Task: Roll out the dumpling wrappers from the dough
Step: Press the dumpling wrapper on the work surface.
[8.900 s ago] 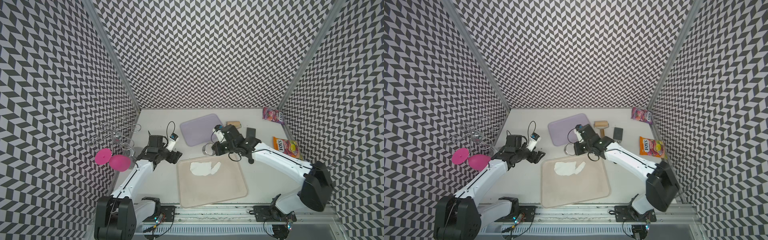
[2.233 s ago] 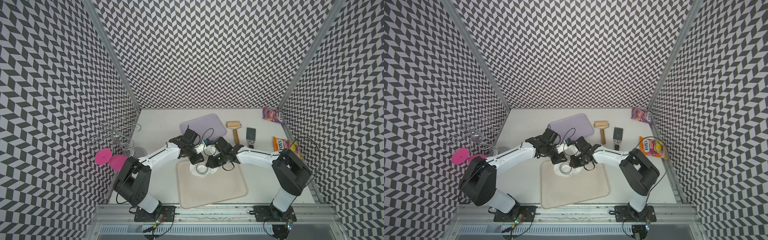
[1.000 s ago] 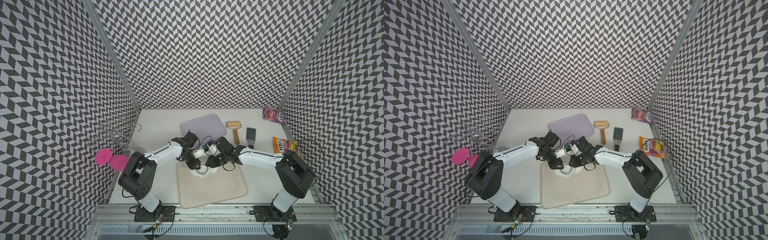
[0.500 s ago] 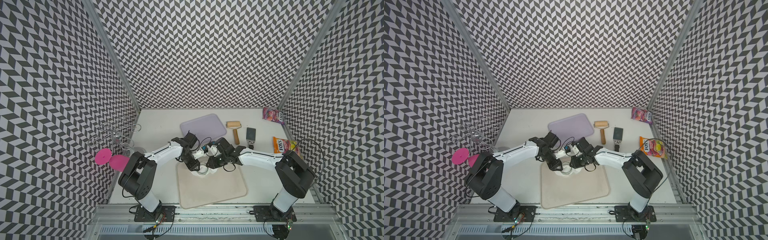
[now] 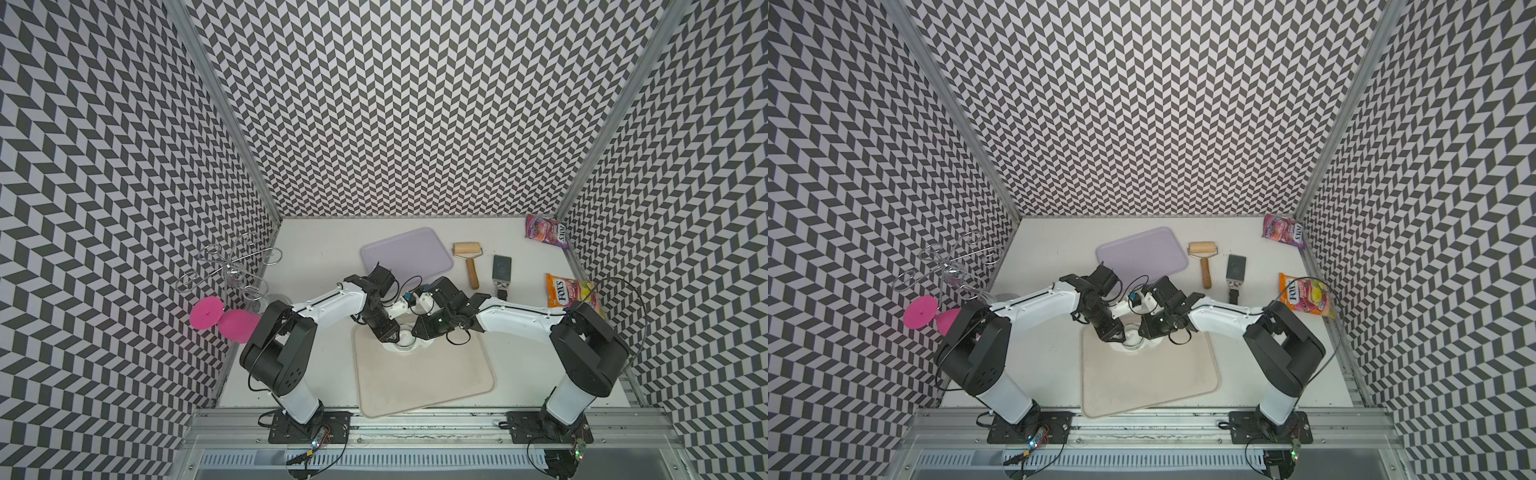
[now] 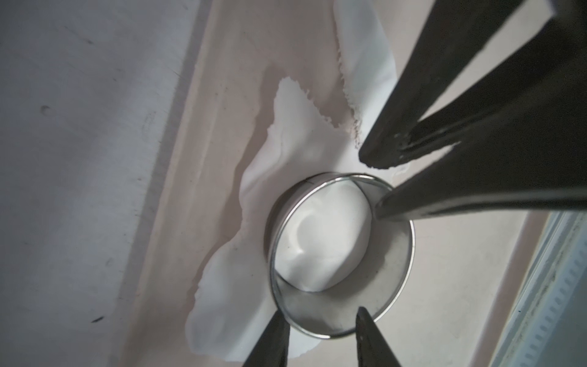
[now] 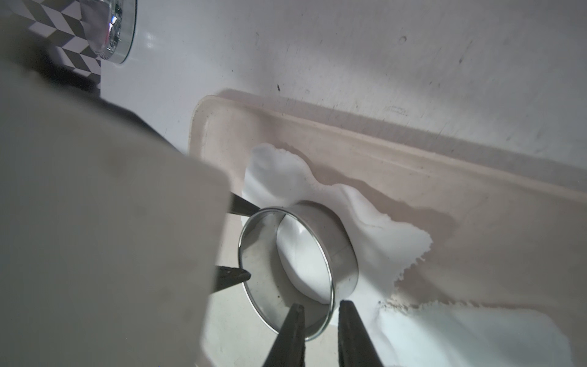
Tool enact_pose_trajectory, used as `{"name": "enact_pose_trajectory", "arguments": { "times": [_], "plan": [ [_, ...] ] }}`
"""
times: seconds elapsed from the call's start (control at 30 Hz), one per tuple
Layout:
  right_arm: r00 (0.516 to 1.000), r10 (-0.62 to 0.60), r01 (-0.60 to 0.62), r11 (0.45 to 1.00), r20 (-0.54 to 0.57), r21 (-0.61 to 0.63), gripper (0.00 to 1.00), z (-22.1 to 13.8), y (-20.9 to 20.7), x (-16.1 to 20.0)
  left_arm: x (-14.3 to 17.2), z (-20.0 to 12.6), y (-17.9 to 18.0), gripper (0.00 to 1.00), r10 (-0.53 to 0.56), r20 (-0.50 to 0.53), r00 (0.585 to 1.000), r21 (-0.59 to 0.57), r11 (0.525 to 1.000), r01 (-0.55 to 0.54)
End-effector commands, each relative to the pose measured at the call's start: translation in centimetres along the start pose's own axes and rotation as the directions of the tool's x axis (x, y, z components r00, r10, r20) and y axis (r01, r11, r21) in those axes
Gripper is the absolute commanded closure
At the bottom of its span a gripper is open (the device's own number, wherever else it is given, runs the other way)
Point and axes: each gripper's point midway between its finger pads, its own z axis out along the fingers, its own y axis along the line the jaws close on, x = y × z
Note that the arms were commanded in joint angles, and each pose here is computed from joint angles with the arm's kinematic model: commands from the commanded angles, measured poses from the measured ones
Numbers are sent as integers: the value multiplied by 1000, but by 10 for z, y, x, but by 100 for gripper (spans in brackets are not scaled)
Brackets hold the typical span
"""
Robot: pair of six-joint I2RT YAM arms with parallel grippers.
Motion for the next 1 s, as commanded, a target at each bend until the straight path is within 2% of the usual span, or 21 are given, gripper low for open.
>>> {"name": "enact_pose_trajectory", "arguments": {
  "times": [0.0,0.2,0.7,0.83,0.97],
  "plan": [
    [1000,-19,18,1000,12,19,78,7,1,-4,-6,0,0,64,-4,12,1000,16,1000,4],
    [1000,-11,10,998,17,61,78,11,-4,-5,-7,3,1,66,-15,10,1000,19,1000,14],
    [1000,-14,13,997,13,76,85,14,-3,-5,-1,14,7,76,-26,-6,1000,11,1000,26],
    [1000,-14,13,997,13,80,87,16,-4,-4,-1,16,9,80,-29,-11,1000,7,1000,29],
    [1000,-13,12,996,7,86,92,19,-6,-2,1,20,11,92,-33,-19,999,6,999,34]
  ]
}}
